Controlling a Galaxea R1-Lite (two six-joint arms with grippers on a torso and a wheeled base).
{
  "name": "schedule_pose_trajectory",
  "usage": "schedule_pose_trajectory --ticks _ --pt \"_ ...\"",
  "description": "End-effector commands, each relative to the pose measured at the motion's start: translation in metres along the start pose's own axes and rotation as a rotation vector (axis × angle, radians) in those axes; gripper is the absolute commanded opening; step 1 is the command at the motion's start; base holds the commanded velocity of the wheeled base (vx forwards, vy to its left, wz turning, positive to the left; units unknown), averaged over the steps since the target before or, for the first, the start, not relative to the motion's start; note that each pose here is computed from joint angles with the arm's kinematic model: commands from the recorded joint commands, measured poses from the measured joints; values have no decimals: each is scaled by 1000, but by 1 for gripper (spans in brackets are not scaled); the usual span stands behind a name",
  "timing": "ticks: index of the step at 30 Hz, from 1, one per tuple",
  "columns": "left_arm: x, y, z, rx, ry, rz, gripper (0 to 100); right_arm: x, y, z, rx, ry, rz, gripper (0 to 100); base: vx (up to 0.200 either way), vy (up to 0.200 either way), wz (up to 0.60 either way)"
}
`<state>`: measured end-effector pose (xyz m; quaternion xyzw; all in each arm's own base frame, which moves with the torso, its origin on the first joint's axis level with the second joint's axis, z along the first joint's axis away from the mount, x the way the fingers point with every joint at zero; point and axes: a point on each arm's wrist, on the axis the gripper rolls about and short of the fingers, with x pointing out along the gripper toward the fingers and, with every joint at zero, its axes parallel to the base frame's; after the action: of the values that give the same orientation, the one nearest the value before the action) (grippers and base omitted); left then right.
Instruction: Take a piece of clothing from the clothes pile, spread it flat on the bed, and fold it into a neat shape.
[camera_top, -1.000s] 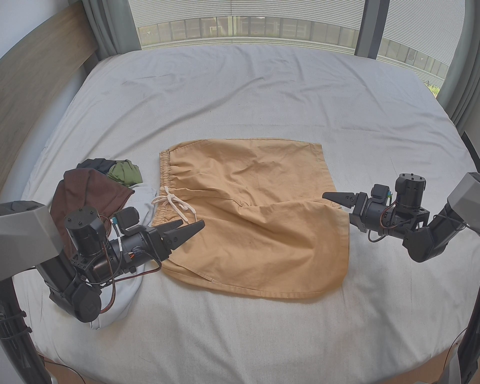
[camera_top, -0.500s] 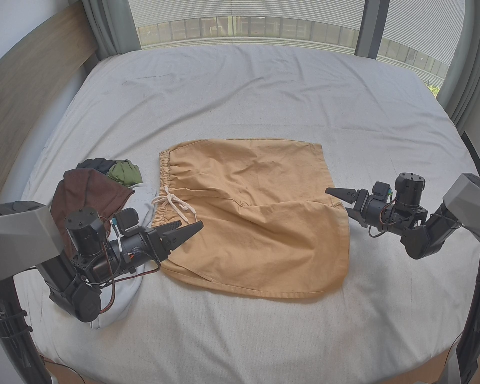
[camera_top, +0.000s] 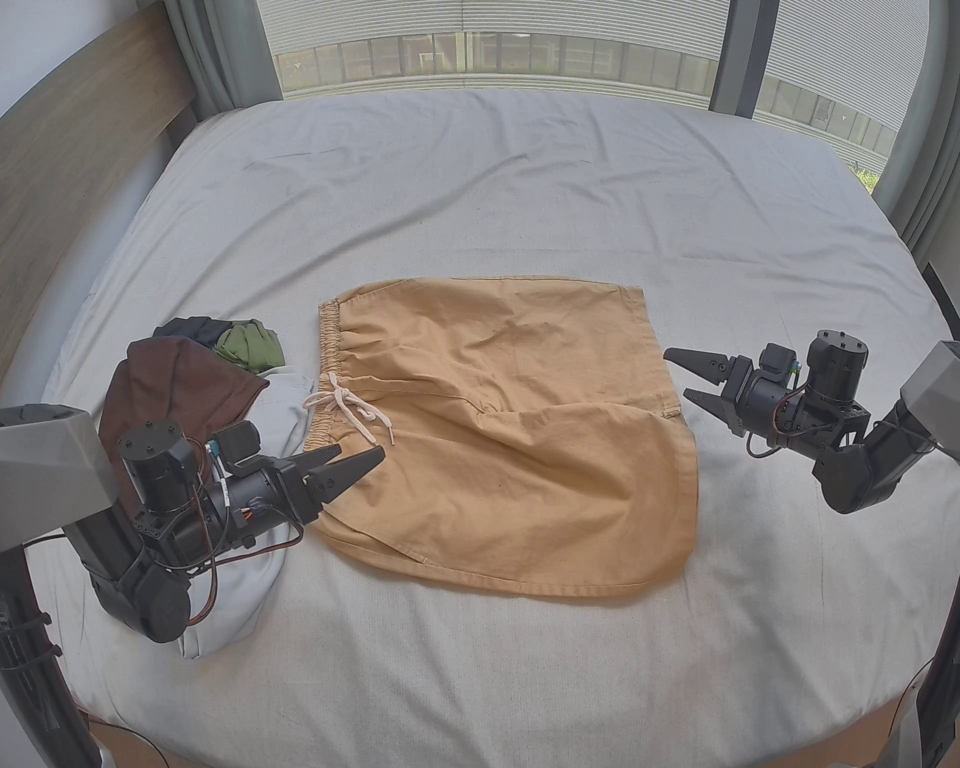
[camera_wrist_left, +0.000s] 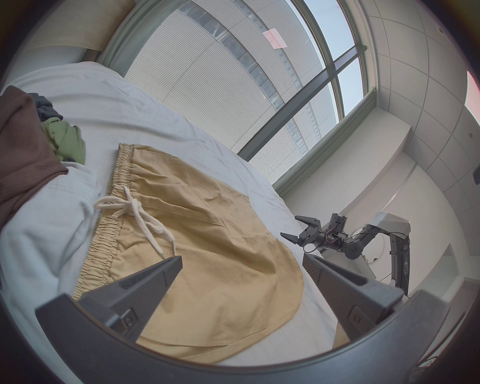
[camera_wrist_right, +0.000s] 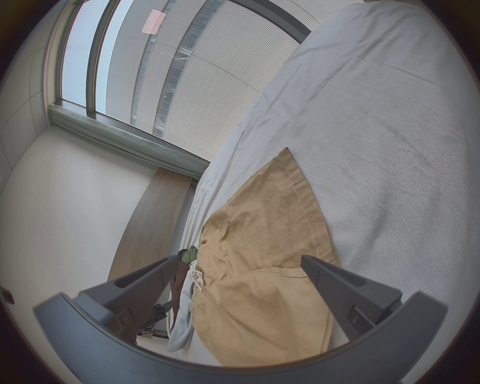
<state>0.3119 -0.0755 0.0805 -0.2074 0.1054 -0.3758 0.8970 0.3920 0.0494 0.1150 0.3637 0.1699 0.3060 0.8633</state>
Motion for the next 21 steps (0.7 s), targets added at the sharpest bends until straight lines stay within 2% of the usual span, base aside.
schedule_pose_trajectory --ticks 1,8,16,21 --pt "-9 -4 1 -13 2 10 100 -7 23 3 -27 -9 38 100 0 0 0" --pt "-24 8 -4 -51 20 68 100 -7 63 -22 -82 60 116 100 0 0 0" --pt "-35 16 -15 -98 54 127 100 -5 68 -31 -119 83 129 100 0 0 0" --pt "-38 33 -21 -120 59 168 100 -5 68 -31 -119 83 129 100 0 0 0"
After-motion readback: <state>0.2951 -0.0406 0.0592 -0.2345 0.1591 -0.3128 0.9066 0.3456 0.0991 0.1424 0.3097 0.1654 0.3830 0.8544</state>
